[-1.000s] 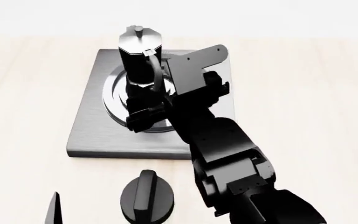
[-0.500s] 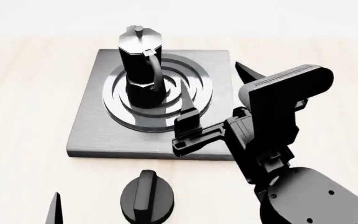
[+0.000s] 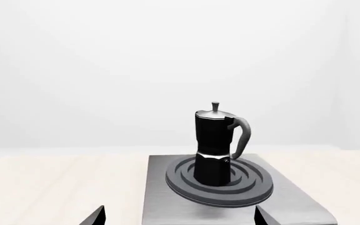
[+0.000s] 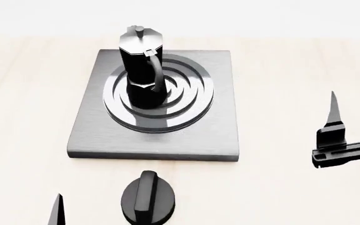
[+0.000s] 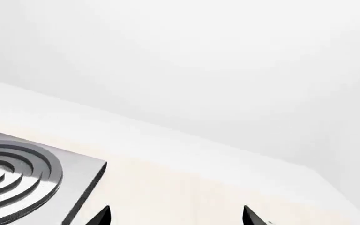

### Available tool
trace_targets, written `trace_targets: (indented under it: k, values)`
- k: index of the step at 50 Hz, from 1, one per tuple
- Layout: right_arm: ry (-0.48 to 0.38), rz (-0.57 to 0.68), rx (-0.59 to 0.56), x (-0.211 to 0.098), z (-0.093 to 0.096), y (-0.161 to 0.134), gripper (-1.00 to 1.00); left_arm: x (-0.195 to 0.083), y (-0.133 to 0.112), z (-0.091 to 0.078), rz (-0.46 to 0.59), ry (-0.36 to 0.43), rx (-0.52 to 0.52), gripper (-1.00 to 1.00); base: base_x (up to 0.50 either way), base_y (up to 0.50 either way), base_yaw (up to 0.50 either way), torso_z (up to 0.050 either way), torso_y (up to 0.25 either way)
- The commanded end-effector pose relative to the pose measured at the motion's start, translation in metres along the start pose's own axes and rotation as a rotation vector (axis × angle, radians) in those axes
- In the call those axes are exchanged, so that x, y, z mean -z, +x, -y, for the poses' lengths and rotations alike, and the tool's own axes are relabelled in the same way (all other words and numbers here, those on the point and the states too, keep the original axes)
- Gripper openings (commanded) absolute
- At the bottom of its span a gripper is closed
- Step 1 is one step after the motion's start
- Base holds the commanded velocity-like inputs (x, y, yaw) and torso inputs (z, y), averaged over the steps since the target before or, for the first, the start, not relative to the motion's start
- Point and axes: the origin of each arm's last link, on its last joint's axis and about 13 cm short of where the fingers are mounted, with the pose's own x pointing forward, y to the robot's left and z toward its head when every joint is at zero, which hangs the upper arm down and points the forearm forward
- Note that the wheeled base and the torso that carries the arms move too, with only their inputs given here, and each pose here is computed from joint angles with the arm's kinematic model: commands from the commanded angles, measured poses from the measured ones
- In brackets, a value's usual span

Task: Put both moka pots on the stove.

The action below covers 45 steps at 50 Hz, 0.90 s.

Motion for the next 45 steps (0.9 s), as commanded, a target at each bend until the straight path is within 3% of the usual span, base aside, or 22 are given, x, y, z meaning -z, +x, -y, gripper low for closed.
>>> trace_targets:
  k: [1, 10, 26, 32, 45]
  values:
    - [-0.036, -0.083, 0.114, 0.007, 0.046, -0.017, 1.0, 0.001, 0.0, 0.0, -0.001, 0.003, -0.003, 1.0, 0.0, 0.0, 0.0, 0.0, 0.0]
    - [-0.047, -0.177, 0.185, 0.013, 0.069, -0.005, 1.0, 0.0, 0.0, -0.002, 0.0, 0.0, -0.009, 1.0, 0.0, 0.0, 0.0, 0.0, 0.0]
    - [-0.053, -0.417, 0.122, 0.013, 0.097, 0.022, 1.0, 0.001, 0.0, -0.001, -0.007, -0.002, -0.009, 1.0, 0.0, 0.0, 0.0, 0.0, 0.0]
    - [-0.053, -0.502, 0.127, 0.025, 0.103, 0.032, 1.0, 0.002, 0.001, -0.001, -0.007, 0.0, -0.008, 1.0, 0.0, 0.0, 0.0, 0.0, 0.0]
    - [0.011, -0.543, 0.152, 0.044, 0.11, 0.029, 1.0, 0.003, 0.001, -0.001, -0.008, 0.0, -0.007, 1.0, 0.0, 0.0, 0.0, 0.0, 0.0]
